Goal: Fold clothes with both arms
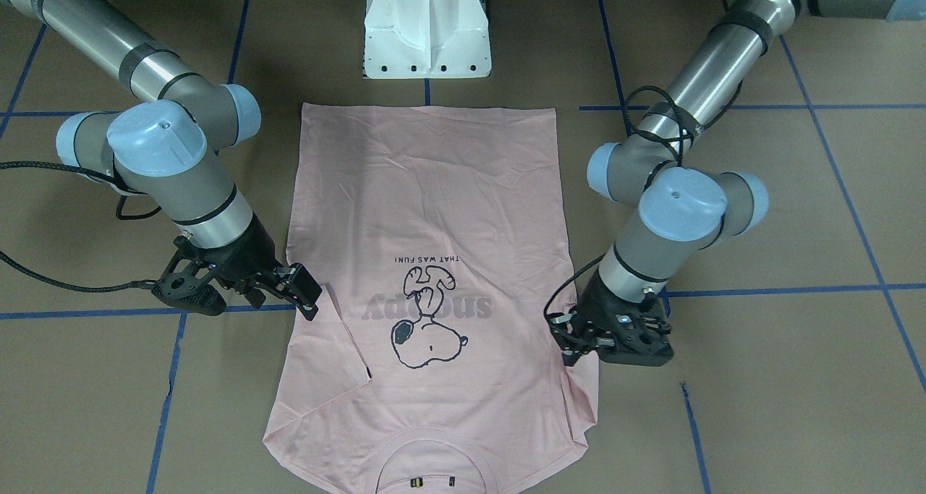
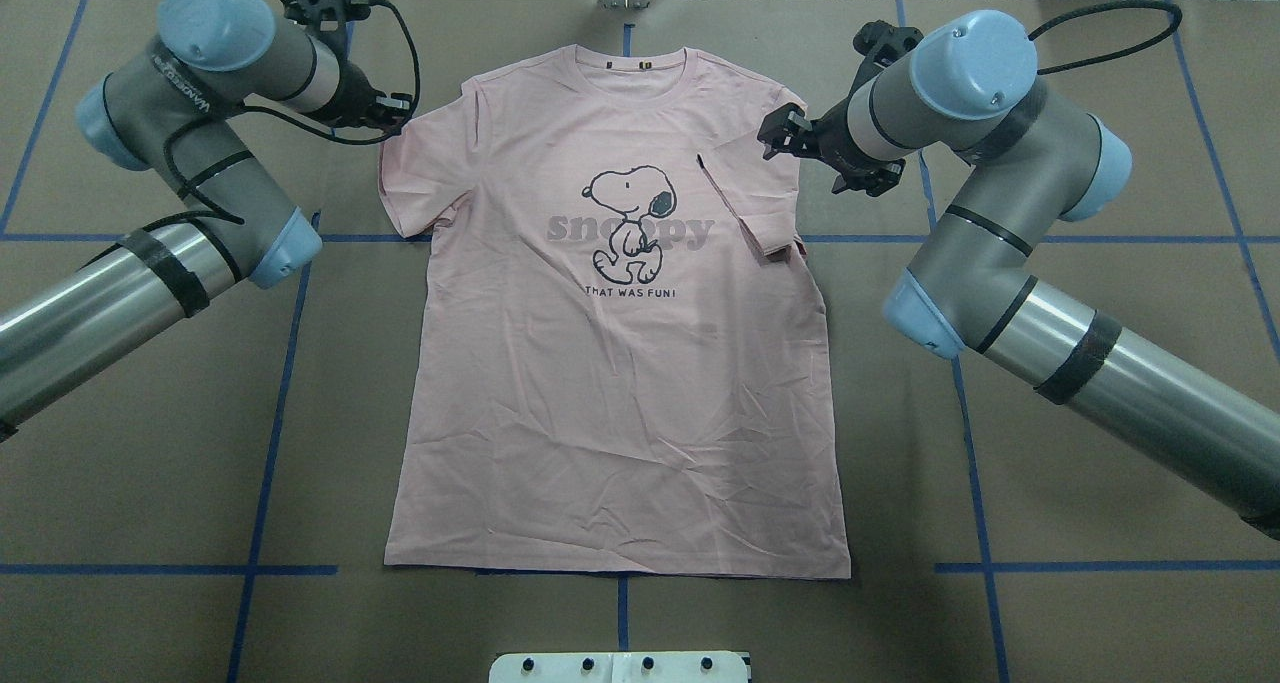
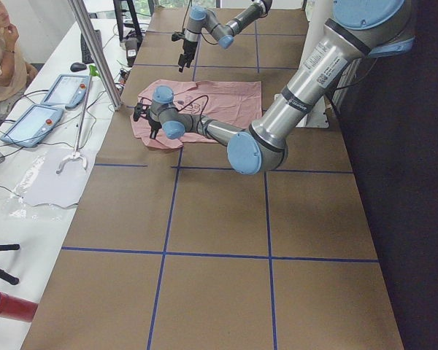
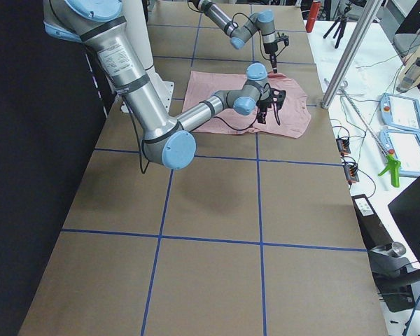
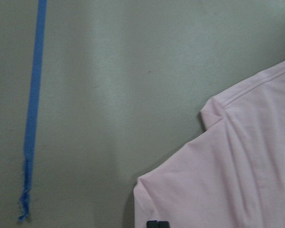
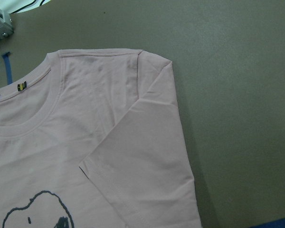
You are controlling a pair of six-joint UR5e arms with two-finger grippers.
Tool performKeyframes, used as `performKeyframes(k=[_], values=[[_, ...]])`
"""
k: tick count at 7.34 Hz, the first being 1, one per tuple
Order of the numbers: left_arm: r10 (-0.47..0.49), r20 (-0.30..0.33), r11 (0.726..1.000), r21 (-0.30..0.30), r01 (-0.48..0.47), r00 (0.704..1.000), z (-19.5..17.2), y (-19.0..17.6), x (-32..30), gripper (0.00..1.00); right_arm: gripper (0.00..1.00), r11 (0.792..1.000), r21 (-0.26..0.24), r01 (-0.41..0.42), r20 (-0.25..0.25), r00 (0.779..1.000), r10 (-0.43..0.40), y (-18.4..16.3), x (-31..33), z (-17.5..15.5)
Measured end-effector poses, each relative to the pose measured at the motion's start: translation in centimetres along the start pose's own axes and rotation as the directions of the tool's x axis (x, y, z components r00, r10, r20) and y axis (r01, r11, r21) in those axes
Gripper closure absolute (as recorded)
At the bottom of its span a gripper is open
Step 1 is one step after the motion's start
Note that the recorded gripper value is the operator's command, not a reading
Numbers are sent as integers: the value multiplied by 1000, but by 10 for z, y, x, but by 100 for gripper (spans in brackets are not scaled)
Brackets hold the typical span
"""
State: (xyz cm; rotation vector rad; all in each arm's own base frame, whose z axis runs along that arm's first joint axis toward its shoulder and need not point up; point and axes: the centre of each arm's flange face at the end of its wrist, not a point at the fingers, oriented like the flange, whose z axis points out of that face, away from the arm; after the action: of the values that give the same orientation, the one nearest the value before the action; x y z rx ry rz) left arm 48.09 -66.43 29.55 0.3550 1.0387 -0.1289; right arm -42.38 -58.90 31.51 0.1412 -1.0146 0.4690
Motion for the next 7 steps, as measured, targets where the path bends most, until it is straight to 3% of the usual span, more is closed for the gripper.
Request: performKeyframes(k=[2, 3, 4, 5, 7], values=[[-25, 33, 999, 32, 24, 999, 26, -5, 35, 100, 0, 1000, -1, 1, -2, 1000, -1, 0, 1, 1], [-29, 54, 998, 60, 26, 998, 35, -11, 40, 42, 0, 1000, -1, 1, -3, 1000, -1, 0, 1, 2], [-30, 59, 997, 79, 25, 998, 39, -13, 41, 22, 0, 1000, -1, 1, -3, 1000, -1, 0, 1, 2], [-26, 44, 996, 88, 22, 999, 35, -10, 45, 9, 0, 1000, -2, 1, -3, 1000, -1, 1, 1, 2], [-31, -66, 996, 78, 36, 997, 6, 48, 61, 9, 0, 1000, -9, -10, 24, 1000, 10, 15, -5, -9]])
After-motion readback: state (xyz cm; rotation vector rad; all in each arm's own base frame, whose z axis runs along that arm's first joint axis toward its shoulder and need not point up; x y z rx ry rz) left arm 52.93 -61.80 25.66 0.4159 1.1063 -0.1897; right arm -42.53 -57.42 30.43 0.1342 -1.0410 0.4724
